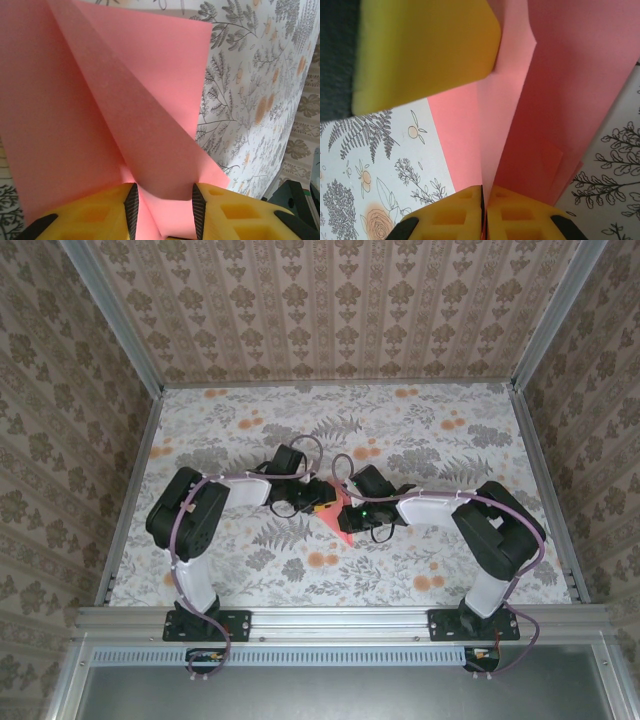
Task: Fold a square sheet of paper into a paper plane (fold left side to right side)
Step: Fourth fold the wing at the center of the table.
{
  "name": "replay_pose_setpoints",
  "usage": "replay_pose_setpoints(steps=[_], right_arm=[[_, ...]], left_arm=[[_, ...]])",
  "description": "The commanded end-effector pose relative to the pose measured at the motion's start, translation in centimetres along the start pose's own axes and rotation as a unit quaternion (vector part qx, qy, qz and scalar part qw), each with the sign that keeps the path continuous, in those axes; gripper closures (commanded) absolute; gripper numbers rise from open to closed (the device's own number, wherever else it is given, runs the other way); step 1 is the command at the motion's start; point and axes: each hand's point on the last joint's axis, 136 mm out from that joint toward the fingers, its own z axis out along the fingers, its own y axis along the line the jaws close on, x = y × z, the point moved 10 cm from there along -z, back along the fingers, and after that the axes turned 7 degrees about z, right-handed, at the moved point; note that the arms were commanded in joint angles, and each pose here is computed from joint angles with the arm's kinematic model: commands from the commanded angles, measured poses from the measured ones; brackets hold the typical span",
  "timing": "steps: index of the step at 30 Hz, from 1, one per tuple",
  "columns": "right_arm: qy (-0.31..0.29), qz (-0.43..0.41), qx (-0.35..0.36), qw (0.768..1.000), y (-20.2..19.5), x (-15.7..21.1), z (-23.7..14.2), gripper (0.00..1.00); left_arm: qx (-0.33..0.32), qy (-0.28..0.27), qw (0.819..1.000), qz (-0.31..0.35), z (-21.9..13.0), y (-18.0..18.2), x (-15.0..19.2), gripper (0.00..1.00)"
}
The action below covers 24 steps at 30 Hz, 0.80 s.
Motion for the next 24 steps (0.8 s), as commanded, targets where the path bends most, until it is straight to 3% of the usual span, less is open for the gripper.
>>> replay_pose_setpoints(steps=[1,14,24], right_arm=[[0.015,0.013,-0.003,1.0,-0.6,0.5,0.5,0.9],[0.005,0.014,-0.014,1.0,-0.2,-0.1,-0.1,0.83],[-0.025,0.035,-0.075,0.996,-0.4,-1.4,-3.0,0.59]], left_arm=[[-0.016,0.002,1.0,-0.013,0.4,0.2,-0.2,0.63],[-0.045,0.013,0.998,-0.028,0.8,1.2,0.0,0.62],[-0.05,0.014,0.998,-0.028,0.8,1.2,0.0,0.62]])
